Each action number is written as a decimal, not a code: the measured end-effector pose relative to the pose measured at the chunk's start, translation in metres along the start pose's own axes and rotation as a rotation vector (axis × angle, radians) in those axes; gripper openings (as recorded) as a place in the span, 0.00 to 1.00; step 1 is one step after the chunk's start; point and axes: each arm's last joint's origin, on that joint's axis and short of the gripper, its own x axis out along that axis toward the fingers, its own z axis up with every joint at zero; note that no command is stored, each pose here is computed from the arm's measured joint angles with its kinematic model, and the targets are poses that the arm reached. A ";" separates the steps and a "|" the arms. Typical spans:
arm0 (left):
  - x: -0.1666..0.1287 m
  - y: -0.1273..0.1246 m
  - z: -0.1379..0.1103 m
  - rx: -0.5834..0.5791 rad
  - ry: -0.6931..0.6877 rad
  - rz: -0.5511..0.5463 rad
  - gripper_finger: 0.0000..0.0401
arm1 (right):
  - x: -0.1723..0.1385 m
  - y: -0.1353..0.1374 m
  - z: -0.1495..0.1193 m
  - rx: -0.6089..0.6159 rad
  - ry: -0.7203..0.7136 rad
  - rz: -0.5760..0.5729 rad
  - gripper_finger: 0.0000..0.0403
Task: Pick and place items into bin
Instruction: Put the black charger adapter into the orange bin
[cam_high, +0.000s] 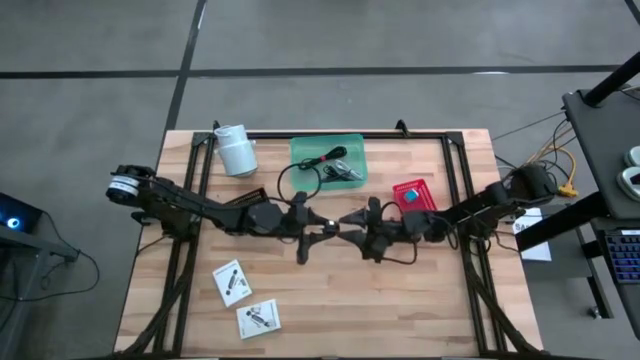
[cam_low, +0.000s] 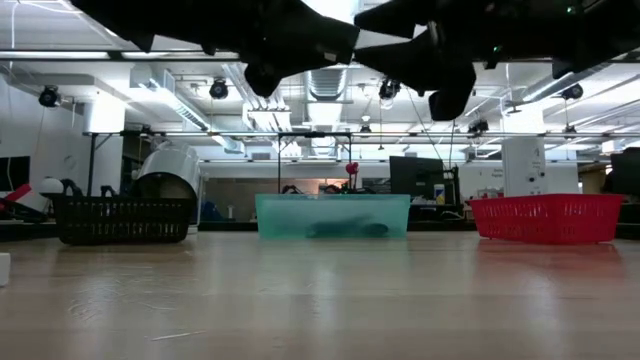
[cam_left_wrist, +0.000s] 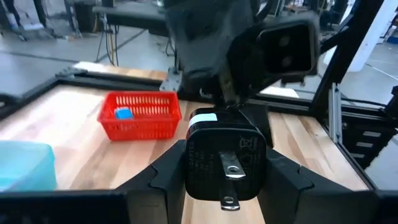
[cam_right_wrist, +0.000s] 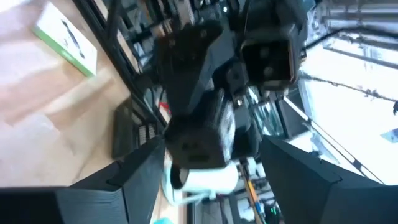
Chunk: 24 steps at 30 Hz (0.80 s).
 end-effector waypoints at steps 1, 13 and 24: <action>0.000 0.001 0.001 0.007 -0.007 0.002 0.33 | 0.001 -0.001 -0.002 -0.002 0.006 -0.003 0.62; 0.003 0.021 0.009 0.017 -0.056 0.063 0.33 | 0.006 -0.009 -0.011 -0.013 0.037 -0.028 0.60; 0.004 0.026 0.009 0.013 -0.057 0.074 0.33 | 0.011 -0.019 -0.028 0.020 0.089 -0.059 0.55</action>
